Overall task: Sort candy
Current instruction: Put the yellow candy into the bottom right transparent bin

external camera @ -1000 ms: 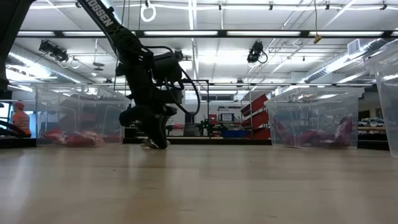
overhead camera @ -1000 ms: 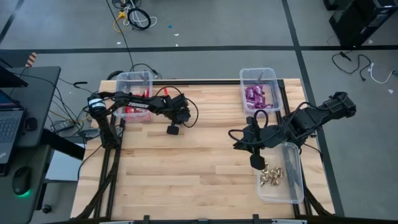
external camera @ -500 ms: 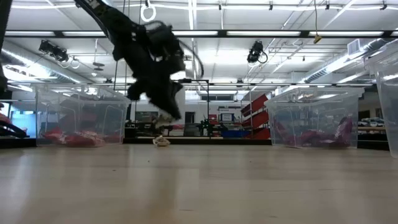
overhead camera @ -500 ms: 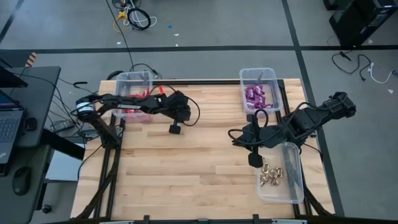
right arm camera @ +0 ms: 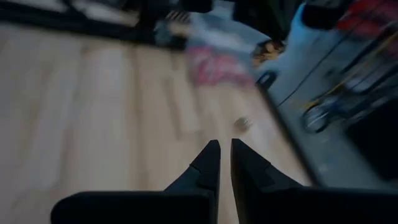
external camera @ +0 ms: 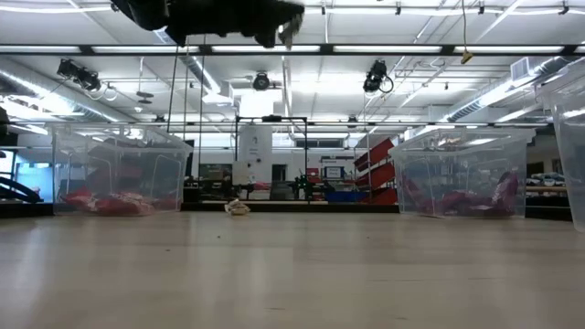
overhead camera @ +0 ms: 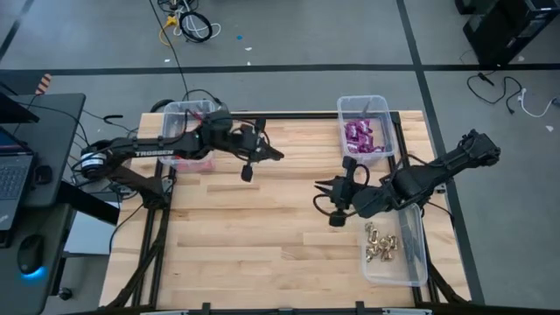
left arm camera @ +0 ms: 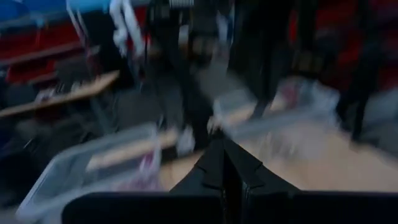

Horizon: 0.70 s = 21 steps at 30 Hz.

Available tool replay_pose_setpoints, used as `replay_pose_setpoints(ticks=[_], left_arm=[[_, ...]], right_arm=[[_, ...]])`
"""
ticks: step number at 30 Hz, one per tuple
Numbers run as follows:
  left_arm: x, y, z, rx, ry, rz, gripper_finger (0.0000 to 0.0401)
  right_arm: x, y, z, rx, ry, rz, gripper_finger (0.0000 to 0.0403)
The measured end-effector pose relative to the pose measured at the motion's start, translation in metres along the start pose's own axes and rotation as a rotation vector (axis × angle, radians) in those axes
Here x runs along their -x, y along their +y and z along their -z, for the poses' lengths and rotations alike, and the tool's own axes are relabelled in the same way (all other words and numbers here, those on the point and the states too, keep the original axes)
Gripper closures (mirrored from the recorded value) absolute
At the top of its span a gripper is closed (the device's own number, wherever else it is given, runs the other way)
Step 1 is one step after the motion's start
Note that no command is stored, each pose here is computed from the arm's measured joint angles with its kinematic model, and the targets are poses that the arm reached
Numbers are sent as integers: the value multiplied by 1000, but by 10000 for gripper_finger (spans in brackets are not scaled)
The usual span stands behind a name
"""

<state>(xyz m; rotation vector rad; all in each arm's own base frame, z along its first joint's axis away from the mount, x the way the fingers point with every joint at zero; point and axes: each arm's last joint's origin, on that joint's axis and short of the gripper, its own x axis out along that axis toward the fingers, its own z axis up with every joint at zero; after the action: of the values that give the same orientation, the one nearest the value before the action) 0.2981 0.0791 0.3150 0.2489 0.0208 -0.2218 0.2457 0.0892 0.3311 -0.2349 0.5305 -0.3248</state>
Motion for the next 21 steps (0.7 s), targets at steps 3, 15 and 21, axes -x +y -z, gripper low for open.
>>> replay_pose_setpoints(ticks=[3, 15, 21], left_arm=[[0, 1, -11, 24, -104, 12, 401], [-4, -14, -31, -9, -277, 123, 401], [-5, -17, -32, -6, -275, 129, 401]], right_arm=[[-10, 6, 5, 25, -101, 79, 378], [-46, 20, 16, 55, -447, 182, 395], [-76, 33, 12, 13, -473, 223, 355]])
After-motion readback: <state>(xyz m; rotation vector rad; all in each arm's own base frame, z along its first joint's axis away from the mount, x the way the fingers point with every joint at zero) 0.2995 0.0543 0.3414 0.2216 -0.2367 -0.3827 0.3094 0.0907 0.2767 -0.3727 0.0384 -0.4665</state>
